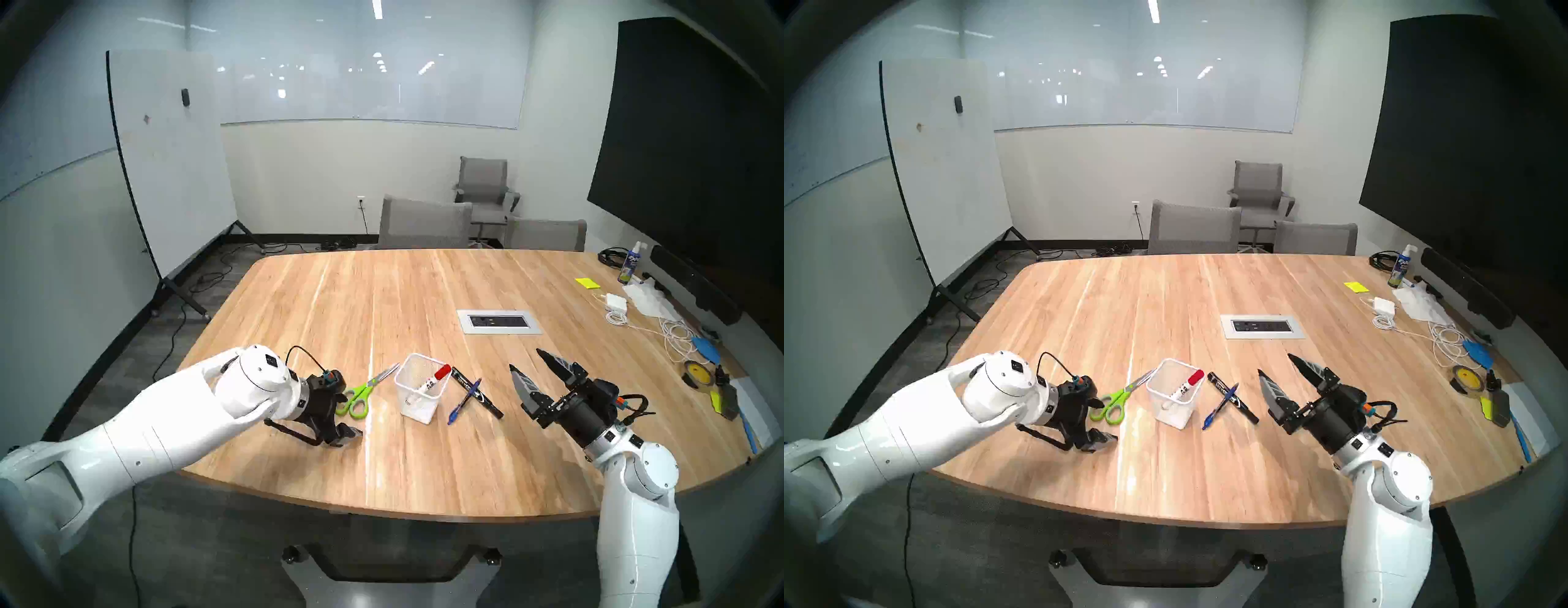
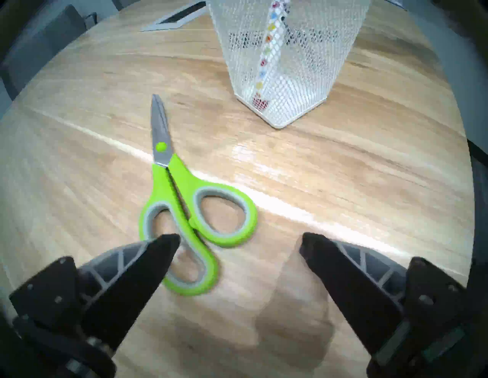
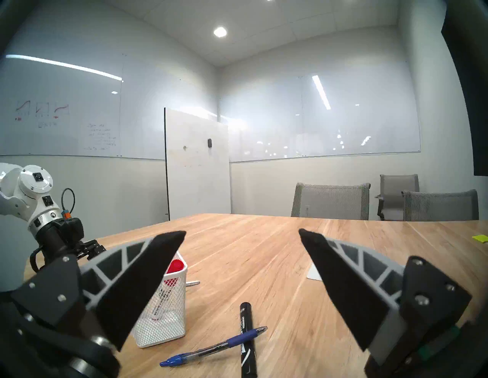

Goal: Place the pen, the marker, and the scissors into the pen holder

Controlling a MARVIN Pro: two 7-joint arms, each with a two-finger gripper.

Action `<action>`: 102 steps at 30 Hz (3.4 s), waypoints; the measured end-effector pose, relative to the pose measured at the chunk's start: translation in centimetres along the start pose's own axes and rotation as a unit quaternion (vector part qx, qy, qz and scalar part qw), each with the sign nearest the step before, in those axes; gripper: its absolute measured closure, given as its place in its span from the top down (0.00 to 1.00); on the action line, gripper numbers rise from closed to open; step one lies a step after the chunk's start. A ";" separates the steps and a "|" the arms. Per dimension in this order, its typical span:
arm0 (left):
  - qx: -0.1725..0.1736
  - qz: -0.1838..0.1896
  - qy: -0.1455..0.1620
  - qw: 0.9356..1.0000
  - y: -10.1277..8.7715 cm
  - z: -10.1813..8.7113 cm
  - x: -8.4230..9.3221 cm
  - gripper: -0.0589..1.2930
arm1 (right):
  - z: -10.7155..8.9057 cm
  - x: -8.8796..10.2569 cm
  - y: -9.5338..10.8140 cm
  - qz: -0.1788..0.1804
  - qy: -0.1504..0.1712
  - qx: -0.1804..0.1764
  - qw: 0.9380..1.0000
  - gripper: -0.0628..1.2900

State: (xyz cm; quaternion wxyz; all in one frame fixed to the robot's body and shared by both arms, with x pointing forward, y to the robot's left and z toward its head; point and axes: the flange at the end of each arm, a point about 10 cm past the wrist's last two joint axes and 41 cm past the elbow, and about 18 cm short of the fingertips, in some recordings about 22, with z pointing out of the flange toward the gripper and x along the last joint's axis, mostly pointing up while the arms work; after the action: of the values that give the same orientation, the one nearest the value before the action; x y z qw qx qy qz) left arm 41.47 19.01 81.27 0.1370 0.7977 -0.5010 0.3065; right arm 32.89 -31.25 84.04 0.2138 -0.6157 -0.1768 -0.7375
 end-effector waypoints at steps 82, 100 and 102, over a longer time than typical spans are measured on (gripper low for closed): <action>0.075 0.006 0.136 0.988 -2.8 -11.7 3.4 0.07 | 0.0 0.0 0.0 0.000 0.000 0.000 1.000 0.96; 0.053 0.099 0.084 0.990 -0.6 -17.6 8.7 0.07 | 0.0 0.0 0.0 -0.001 0.000 0.001 1.000 0.96; 0.051 0.106 0.080 0.990 -0.5 -17.9 8.9 0.07 | 0.0 0.0 0.0 -0.001 0.000 0.001 1.000 0.96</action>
State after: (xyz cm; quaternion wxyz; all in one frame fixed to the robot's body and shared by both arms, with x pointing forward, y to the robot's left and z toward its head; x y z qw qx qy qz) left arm 38.37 22.30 100.78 0.1027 0.7193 -0.5537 0.4068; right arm 32.90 -31.26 84.04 0.2137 -0.6154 -0.1775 -0.7377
